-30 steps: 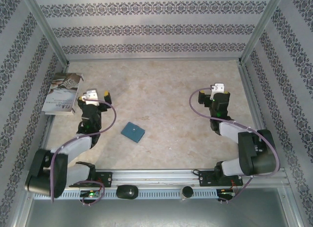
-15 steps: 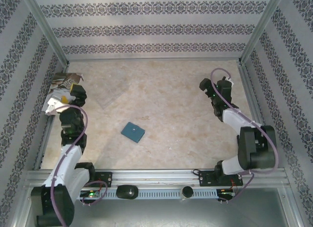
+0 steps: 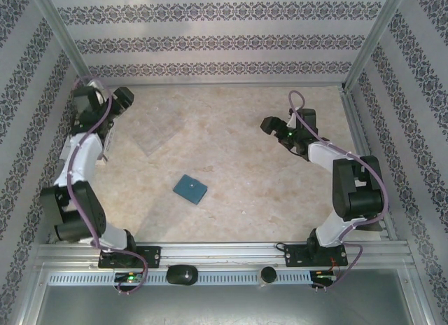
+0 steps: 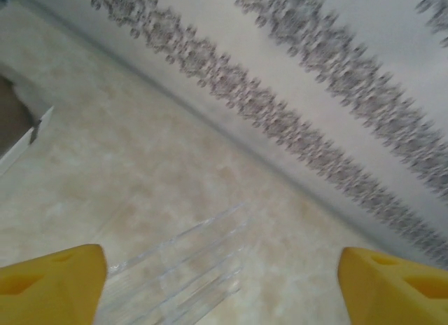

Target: Take the credit cards out of the card holder

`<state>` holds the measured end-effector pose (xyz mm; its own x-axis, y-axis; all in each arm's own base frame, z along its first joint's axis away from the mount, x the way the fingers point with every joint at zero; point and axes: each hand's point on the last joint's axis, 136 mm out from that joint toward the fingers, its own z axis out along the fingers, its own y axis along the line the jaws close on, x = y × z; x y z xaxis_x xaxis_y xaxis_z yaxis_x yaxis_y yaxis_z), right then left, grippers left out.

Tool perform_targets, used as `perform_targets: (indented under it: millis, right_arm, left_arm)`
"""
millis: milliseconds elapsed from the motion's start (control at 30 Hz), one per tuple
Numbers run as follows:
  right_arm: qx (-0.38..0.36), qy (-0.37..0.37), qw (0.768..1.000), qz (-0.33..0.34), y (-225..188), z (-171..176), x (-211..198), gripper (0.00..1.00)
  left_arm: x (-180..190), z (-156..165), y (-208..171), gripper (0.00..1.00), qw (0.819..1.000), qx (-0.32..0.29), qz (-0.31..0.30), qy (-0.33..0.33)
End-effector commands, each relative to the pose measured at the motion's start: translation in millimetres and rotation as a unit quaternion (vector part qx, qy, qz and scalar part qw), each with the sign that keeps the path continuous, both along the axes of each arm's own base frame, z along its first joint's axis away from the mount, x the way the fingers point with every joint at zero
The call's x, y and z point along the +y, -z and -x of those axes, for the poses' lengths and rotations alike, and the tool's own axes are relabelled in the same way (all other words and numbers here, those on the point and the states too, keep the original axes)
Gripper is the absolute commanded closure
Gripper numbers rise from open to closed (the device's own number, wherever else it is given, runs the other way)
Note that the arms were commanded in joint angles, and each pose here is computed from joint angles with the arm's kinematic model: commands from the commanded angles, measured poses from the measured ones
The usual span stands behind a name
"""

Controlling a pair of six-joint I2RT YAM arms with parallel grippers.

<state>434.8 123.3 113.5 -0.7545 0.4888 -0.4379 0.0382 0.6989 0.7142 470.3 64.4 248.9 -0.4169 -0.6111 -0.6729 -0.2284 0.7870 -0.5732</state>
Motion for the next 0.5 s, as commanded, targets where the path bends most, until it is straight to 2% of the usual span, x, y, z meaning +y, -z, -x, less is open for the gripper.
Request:
perform_targets:
  millis: [0, 133, 300, 467]
  right_arm:
    - [-0.016, -0.057, 0.998, -0.004, -13.4, 1.6, 22.0, 0.09]
    - [-0.021, -0.08, 0.997, -0.001, -20.1, 6.3, 32.8, 0.09]
    - [-0.026, -0.09, 0.996, 0.002, -28.5, 11.9, 38.7, 0.09]
    - [-0.029, -0.098, 0.995, 0.004, -34.2, 15.5, 40.4, 0.09]
  left_arm:
    - [-22.5, 0.3, 43.2, 0.2, 0.987, 0.126, -0.073, 0.075]
    - [-28.2, -24.2, 69.2, 0.19, 0.971, 0.177, -0.127, 0.097]
    - [-47.9, -52.5, 104.6, 0.28, 0.951, 0.226, -0.158, 0.138]
    - [-63.1, -73.6, 113.0, 0.27, 0.94, 0.225, -0.204, 0.155]
